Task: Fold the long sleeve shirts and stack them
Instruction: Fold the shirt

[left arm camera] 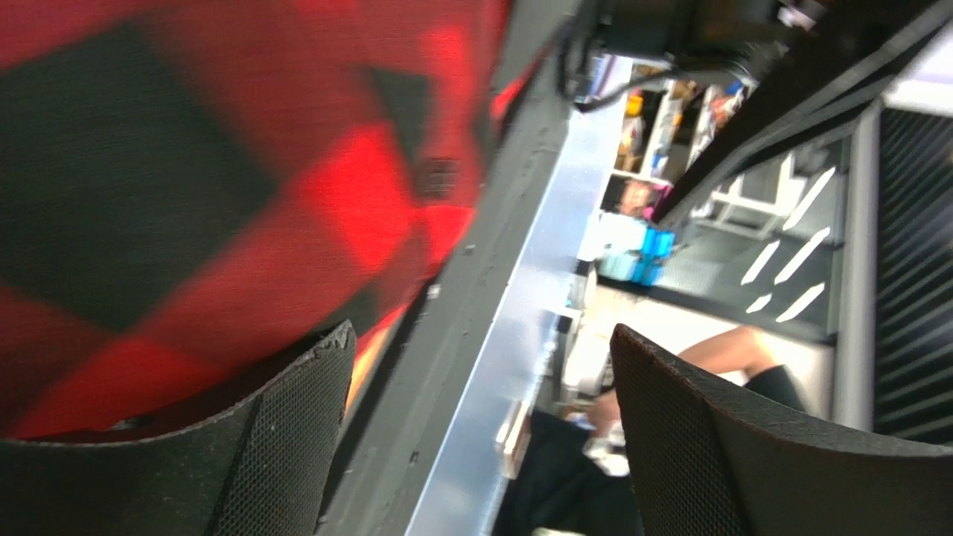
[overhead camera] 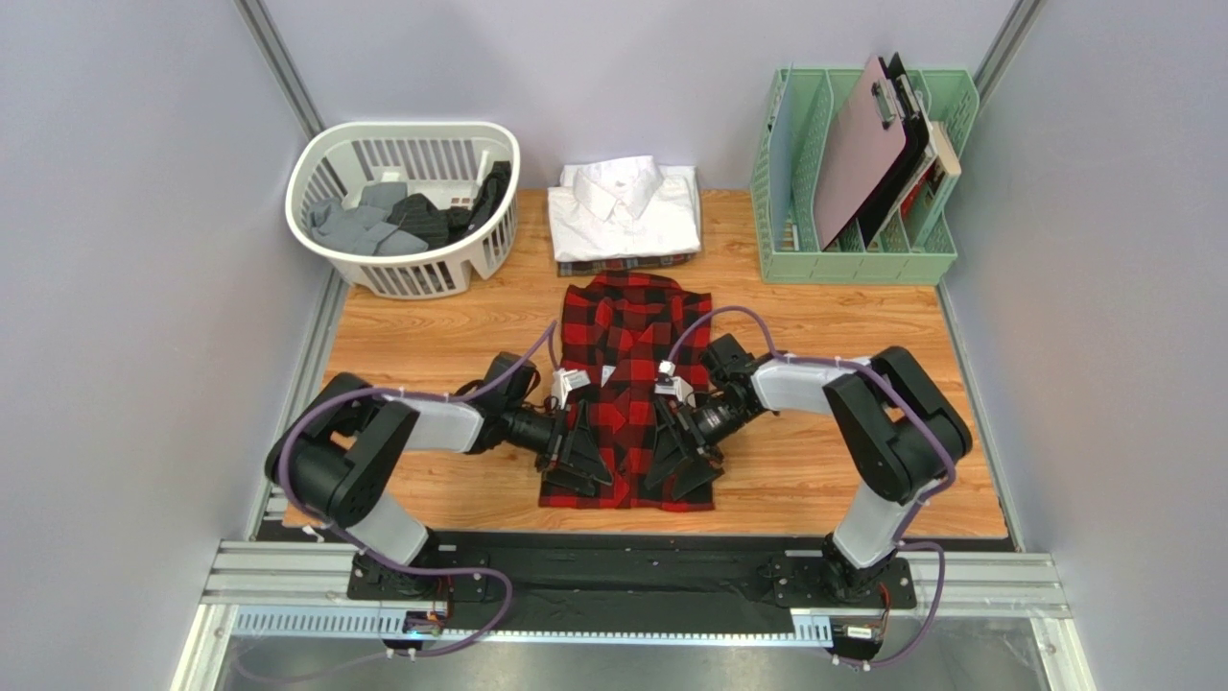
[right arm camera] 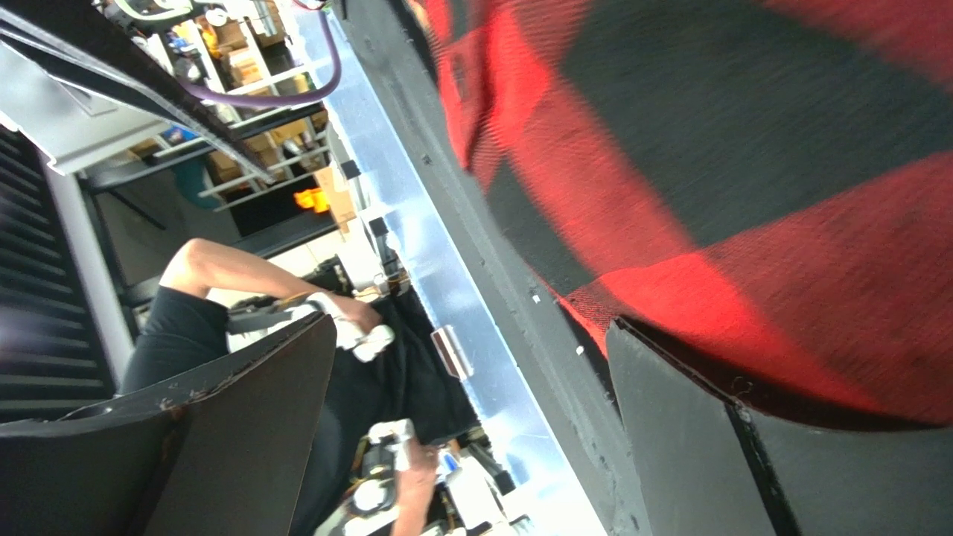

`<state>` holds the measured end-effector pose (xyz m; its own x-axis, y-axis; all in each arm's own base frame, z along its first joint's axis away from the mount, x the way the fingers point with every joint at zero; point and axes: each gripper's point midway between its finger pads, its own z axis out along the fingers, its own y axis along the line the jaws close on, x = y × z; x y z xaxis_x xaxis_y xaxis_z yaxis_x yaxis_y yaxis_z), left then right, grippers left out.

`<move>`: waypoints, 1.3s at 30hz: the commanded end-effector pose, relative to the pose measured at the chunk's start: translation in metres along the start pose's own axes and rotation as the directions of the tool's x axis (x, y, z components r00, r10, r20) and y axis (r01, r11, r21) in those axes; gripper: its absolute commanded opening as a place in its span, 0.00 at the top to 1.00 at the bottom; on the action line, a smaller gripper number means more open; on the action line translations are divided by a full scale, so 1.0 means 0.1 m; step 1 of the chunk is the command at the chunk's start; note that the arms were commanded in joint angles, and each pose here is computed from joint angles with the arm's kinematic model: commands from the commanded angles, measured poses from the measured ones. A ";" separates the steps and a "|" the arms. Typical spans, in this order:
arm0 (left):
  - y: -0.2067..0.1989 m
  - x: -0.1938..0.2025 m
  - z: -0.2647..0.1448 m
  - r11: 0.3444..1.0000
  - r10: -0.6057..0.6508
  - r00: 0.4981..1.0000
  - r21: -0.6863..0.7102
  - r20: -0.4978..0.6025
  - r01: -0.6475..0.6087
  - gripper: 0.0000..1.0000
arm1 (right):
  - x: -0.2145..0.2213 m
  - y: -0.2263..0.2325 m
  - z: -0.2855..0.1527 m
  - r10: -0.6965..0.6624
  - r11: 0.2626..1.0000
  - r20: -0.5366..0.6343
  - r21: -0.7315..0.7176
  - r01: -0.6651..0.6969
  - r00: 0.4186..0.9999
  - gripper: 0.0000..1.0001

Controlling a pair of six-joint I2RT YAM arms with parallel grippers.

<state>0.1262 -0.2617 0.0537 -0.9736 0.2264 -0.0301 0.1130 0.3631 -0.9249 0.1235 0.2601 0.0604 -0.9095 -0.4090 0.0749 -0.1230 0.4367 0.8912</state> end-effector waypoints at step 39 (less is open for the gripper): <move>0.31 0.16 0.31 -0.465 0.594 -0.220 -0.107 -0.774 -0.879 0.53 | -1.56 -0.57 -0.10 -0.411 0.822 -0.009 0.428 0.375 0.911 0.73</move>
<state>0.0968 -0.2766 0.0223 0.4154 0.8578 -0.3028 0.8579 -0.2587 0.4439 0.2747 0.2950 0.0259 -0.7866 -0.5389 -0.3014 -0.5968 0.5384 0.5949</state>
